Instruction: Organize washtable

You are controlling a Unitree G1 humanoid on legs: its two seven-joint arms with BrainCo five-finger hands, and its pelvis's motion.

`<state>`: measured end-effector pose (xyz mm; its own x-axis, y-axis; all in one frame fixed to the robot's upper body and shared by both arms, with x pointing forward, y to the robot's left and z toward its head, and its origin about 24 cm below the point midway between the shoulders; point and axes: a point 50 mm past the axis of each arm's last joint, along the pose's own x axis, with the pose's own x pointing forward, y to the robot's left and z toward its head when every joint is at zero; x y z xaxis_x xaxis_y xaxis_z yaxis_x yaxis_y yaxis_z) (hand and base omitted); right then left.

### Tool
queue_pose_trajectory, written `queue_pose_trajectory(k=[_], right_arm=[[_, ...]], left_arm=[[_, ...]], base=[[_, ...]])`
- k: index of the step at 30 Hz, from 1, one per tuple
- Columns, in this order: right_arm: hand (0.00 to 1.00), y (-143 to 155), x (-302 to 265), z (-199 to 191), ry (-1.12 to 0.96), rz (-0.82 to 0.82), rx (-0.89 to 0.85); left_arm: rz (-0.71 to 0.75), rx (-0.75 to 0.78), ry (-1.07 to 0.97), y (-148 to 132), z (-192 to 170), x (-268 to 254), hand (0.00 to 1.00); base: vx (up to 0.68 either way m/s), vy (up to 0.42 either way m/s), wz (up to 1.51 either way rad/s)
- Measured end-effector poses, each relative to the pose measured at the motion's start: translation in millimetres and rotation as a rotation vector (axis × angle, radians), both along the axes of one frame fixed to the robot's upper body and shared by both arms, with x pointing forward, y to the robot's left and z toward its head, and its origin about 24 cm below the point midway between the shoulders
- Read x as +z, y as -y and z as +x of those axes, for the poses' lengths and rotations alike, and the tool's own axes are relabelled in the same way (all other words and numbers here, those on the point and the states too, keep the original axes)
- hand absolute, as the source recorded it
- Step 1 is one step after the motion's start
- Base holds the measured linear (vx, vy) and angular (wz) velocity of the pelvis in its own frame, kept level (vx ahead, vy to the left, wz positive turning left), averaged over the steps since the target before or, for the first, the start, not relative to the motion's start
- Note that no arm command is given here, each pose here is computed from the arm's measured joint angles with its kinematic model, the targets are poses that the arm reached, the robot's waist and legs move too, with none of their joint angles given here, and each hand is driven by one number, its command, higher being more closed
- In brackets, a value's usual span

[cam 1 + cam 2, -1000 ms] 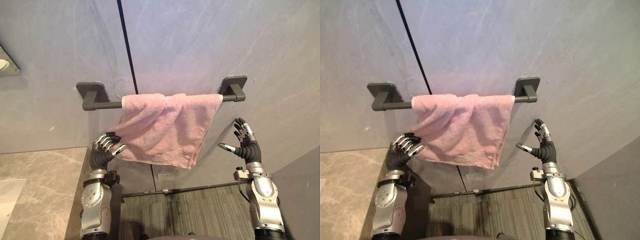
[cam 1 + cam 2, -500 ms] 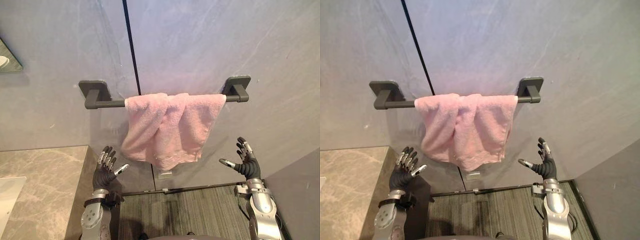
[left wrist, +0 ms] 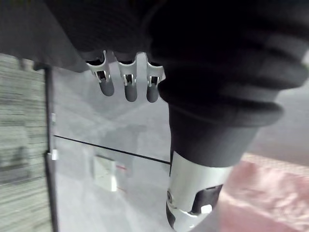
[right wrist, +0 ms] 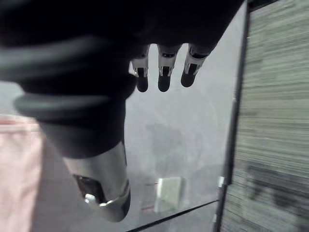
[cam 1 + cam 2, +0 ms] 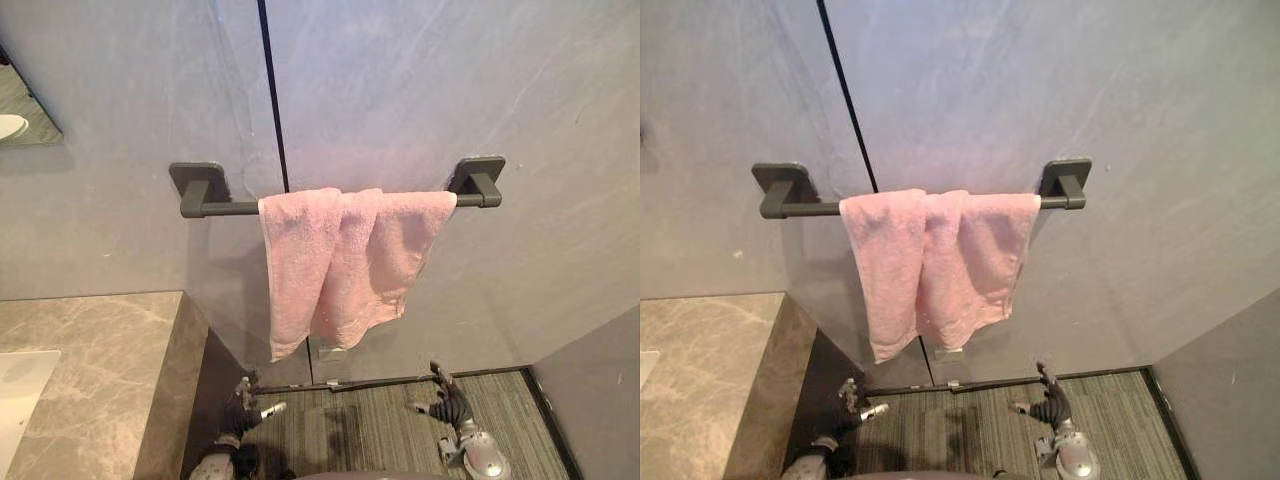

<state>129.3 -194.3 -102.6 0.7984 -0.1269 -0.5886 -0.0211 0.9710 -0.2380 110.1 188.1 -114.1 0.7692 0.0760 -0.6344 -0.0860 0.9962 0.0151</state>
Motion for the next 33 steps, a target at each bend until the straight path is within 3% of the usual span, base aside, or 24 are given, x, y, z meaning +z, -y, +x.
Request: queue_pose_trajectory(k=[6,15,33], right_arm=[[0.00,0,-25,-23,-0.157,0.038,-0.066],[0.00,8,-37,-34,-0.241,0.046,-0.152],[0.00,11,-38,-16,-0.236,0.035,-0.159]], left_arm=[[0.035,0.025,-0.149,0,-20,-21,0.00],[0.093,0.039,-0.198,-3,-18,-28,0.00],[0.116,0.102,-0.226,-14,-13,-32,0.00]], base=[[-0.05,-0.018,-0.10],[-0.03,-0.007,-0.04],[-0.01,-0.019,-0.17]])
